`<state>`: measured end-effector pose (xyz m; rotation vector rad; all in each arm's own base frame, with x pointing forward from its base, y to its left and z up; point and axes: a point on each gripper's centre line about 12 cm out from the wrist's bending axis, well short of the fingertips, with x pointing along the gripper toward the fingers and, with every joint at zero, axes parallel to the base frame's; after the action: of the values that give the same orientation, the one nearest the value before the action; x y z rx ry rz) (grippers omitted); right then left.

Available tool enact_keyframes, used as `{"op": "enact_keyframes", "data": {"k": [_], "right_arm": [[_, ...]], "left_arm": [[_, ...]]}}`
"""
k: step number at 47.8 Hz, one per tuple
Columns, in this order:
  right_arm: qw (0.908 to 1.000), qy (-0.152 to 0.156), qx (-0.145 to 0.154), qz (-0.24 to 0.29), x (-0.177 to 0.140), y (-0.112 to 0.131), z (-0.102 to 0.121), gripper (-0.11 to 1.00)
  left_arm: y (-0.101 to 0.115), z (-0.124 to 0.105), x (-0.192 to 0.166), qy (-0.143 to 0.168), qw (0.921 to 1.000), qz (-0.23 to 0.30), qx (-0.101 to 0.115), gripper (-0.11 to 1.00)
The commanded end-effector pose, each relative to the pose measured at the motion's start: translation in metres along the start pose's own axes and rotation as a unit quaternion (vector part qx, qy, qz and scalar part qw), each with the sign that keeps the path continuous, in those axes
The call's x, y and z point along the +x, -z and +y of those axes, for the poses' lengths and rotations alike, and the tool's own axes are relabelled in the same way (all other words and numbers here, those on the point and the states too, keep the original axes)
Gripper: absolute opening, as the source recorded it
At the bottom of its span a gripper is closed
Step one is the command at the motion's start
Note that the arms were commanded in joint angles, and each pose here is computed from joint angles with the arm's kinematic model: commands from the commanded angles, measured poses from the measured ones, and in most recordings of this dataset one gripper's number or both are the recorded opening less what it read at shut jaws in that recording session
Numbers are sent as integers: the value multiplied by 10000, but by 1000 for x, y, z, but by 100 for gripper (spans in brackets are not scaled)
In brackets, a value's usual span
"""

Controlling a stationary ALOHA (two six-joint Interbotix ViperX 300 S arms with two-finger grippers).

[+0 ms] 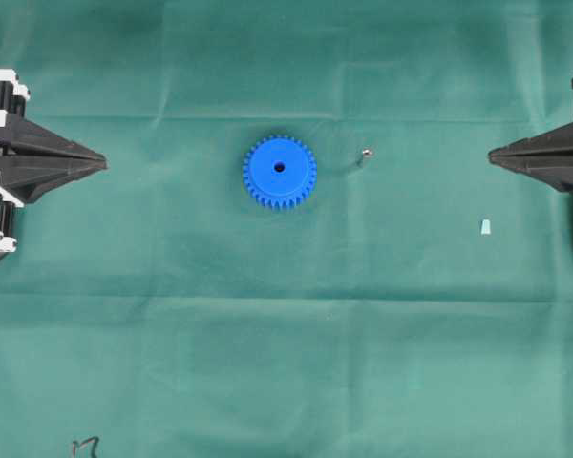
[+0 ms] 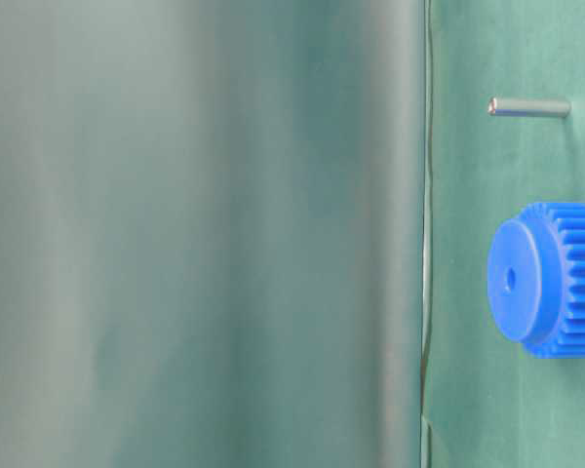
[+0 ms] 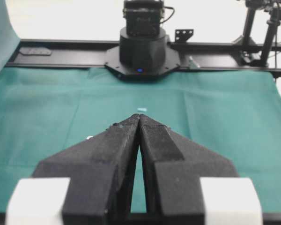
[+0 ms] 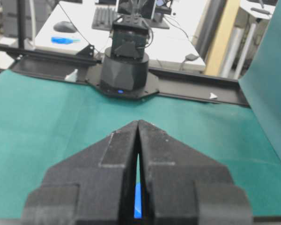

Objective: Insert the shaft into the center hole of the gear.
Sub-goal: 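Move the right gripper toward the small metal shaft right of the gear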

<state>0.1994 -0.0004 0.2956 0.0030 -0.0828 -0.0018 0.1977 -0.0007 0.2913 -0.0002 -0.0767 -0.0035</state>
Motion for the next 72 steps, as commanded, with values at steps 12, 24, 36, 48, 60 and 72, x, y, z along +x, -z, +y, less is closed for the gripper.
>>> {"op": "enact_keyframes", "data": {"k": [12, 24, 36, 48, 60, 72], "right_arm": [[9998, 150, 5, 130, 8, -6, -6, 2], [9952, 706, 110, 662, 30, 4, -32, 3], [9857, 927, 194, 1393, 61, 38, -48, 33], [9691, 1002, 278, 2238, 89, 90, -58, 89], [9548, 1249, 525, 2646, 100, 139, -71, 83], [9427, 1316, 624, 3001, 101, 172, -73, 82]], "left_arm": [[-11, -1, 5, 23, 10000, 15, 58, 0], [-12, -1, 4, 23, 10000, 0, 66, 0], [-10, -1, 5, 22, 10000, 54, 59, 0], [-9, -1, 5, 22, 9999, 100, 59, 0], [-7, 0, 5, 21, 9999, 146, 51, 0], [-7, 0, 5, 21, 9999, 161, 51, 0]]}}
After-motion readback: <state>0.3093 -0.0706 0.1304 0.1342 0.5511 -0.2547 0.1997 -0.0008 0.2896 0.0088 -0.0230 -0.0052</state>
